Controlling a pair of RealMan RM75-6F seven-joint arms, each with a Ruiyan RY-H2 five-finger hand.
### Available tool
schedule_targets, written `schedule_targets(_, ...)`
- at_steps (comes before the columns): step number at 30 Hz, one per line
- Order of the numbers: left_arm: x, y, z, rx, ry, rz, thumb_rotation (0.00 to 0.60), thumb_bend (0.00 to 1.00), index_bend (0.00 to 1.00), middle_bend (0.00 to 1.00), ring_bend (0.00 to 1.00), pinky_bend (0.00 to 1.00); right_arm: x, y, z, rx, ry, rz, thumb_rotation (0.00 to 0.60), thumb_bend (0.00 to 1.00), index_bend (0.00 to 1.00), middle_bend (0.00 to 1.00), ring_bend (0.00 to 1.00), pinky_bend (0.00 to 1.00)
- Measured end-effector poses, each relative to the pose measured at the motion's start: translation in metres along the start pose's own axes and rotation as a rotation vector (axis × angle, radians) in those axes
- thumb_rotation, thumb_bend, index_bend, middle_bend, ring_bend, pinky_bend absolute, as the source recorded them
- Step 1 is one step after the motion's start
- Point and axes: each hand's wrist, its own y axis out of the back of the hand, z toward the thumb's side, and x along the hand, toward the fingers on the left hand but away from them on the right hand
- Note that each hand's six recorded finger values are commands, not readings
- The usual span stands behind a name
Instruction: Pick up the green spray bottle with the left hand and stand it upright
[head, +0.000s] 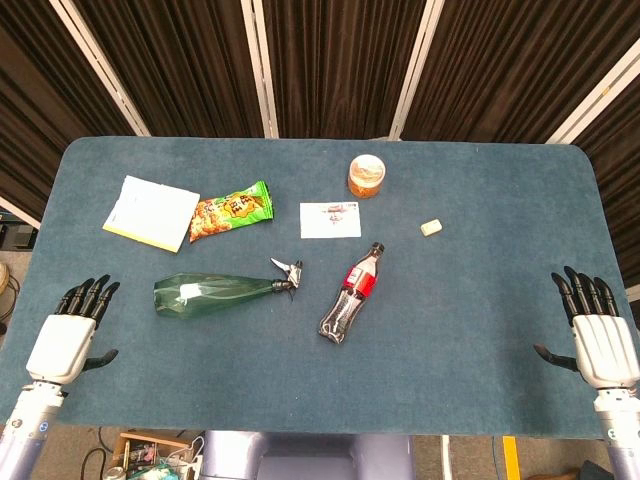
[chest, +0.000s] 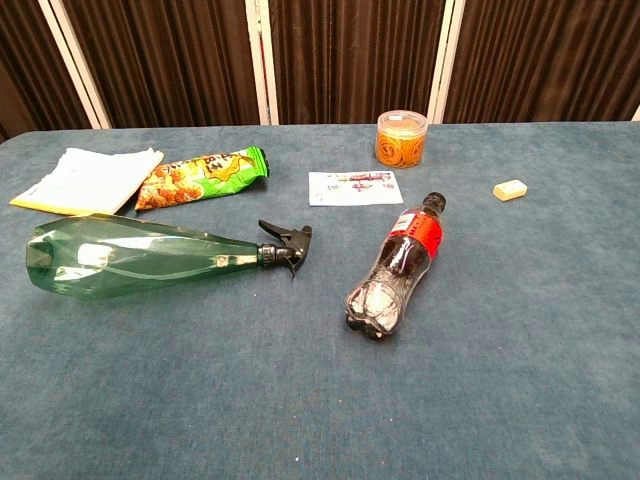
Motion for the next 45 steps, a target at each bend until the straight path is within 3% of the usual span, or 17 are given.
schedule_targets(8,0.018,0.008,0.037,-0.01,-0.086,0.043,0.6,0.07,0.0,0.0,0.0,0.12,0.005,0.011,0.0,-0.033,0.014,-0.037,0.6,0.11,0.0,0.0,0.0,0.0)
schedule_targets(19,0.077,0.016,0.111,0.129,-0.092,0.069,0.6,0.07,0.04,0.0,0.0,0.12,0.009,0.027,-0.008,-0.122,0.05,-0.065,0.6,0.11,0.0,0.0,0.0,0.0)
schedule_targets(27,0.127,-0.005,0.193,0.205,-0.128,-0.013,0.6,0.07,0.04,0.0,0.0,0.12,0.013,0.036,-0.018,-0.147,0.061,-0.072,0.6,0.11,0.0,0.0,0.0,0.0)
schedule_targets(31,0.142,-0.018,0.216,0.229,-0.145,-0.049,0.6,0.07,0.06,0.0,0.0,0.12,0.011,0.039,-0.022,-0.176,0.06,-0.073,0.6,0.11,0.0,0.0,0.0,0.0)
schedule_targets(35,0.147,-0.025,0.222,0.274,-0.136,-0.056,0.6,0.07,0.06,0.0,0.0,0.12,0.011,0.043,-0.026,-0.186,0.063,-0.083,0.6,0.11,0.0,0.0,0.0,0.0)
schedule_targets(45,0.158,-0.045,0.194,0.361,-0.055,-0.082,0.6,0.07,0.13,0.0,0.0,0.12,0.01,0.044,-0.024,-0.184,0.083,-0.076,0.6,0.11,0.0,0.0,0.0,0.0)
